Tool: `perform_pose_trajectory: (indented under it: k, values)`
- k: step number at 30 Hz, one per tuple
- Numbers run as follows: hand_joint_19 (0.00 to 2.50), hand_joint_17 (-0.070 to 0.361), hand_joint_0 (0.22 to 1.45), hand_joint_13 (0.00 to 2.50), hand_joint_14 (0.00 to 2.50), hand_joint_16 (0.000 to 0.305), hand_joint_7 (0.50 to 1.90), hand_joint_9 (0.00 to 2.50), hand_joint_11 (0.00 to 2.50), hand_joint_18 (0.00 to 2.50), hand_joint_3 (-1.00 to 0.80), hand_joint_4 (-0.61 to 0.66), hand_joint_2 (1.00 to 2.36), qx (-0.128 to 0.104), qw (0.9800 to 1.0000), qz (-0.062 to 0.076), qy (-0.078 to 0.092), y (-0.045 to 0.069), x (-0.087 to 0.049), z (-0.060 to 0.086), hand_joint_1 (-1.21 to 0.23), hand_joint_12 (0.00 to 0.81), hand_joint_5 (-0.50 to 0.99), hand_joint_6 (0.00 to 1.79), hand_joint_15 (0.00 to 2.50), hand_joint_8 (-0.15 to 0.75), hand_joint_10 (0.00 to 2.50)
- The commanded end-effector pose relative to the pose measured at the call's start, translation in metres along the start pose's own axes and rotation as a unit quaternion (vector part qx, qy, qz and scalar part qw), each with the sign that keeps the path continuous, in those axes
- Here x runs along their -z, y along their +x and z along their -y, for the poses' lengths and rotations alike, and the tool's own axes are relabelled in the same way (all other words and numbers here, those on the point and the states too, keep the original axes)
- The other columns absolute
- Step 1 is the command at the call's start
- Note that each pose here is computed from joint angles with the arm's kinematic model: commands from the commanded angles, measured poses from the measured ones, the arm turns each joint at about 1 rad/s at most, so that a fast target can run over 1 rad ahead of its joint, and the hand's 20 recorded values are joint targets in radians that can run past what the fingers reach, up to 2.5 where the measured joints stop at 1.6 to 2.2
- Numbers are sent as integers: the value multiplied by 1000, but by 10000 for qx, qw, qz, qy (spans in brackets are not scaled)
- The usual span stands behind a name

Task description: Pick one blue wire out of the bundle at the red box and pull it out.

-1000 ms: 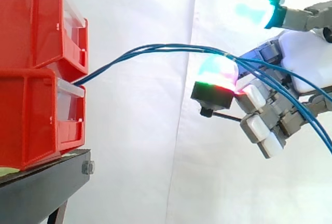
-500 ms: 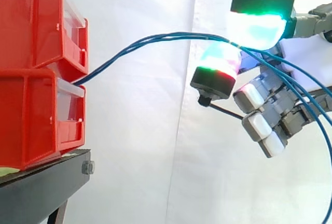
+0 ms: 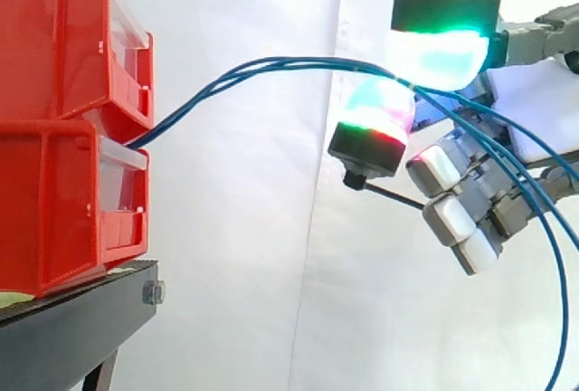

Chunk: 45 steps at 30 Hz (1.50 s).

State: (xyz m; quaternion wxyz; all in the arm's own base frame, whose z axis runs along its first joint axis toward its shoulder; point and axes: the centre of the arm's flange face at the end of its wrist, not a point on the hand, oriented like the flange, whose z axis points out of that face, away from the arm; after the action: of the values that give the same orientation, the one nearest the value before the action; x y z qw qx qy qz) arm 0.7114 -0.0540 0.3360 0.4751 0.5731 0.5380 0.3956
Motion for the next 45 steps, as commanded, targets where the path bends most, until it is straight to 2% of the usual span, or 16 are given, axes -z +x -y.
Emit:
perform_pose_trajectory:
  k: [1,8,14,20,23,24,25,28,30,35,45]
  values:
    - [609,97,612,883,16,43,757,945,620,671,-145,116,1001,-4,10000,1,9,1,0,0,-548,408,-203,855,545,350,10]
    - [621,96,592,881,19,43,797,955,624,665,-215,120,1005,-3,10000,-6,30,1,1,1,-502,407,-189,831,549,356,14]
    - [667,79,543,859,20,35,875,932,653,623,-441,88,1004,-2,10000,-13,30,3,1,1,-414,373,-190,821,566,329,16]
    - [649,85,497,873,18,38,852,946,659,654,-500,115,1000,-2,10000,-13,30,3,1,1,-392,385,-193,848,569,343,13]
    - [633,89,475,879,18,40,834,952,665,671,-500,130,1000,-2,10000,-13,30,3,1,1,-482,397,-193,861,564,351,13]
    - [617,88,487,870,20,39,825,943,663,671,-500,112,1000,0,10000,-13,37,3,1,1,-563,395,-197,870,560,341,12]
    - [613,83,517,856,18,37,836,936,681,668,-500,79,1000,-2,10000,-21,30,3,1,0,-642,377,-200,875,559,326,13]
    - [609,76,588,848,21,34,860,919,686,681,-500,18,1000,-3,10000,-6,30,1,1,0,-722,360,-209,893,554,304,13]
    - [584,74,657,861,19,33,851,911,689,704,-421,-42,1007,-2,10000,-13,30,2,1,0,-761,352,-218,909,543,290,14]
    - [562,72,707,888,20,32,872,919,685,752,-294,-159,1016,0,10000,-13,37,3,1,1,-782,347,-231,931,534,286,15]
    - [579,72,734,907,18,32,874,946,692,768,-249,-163,1016,2,10000,-13,45,2,1,1,-791,344,-235,917,549,282,12]
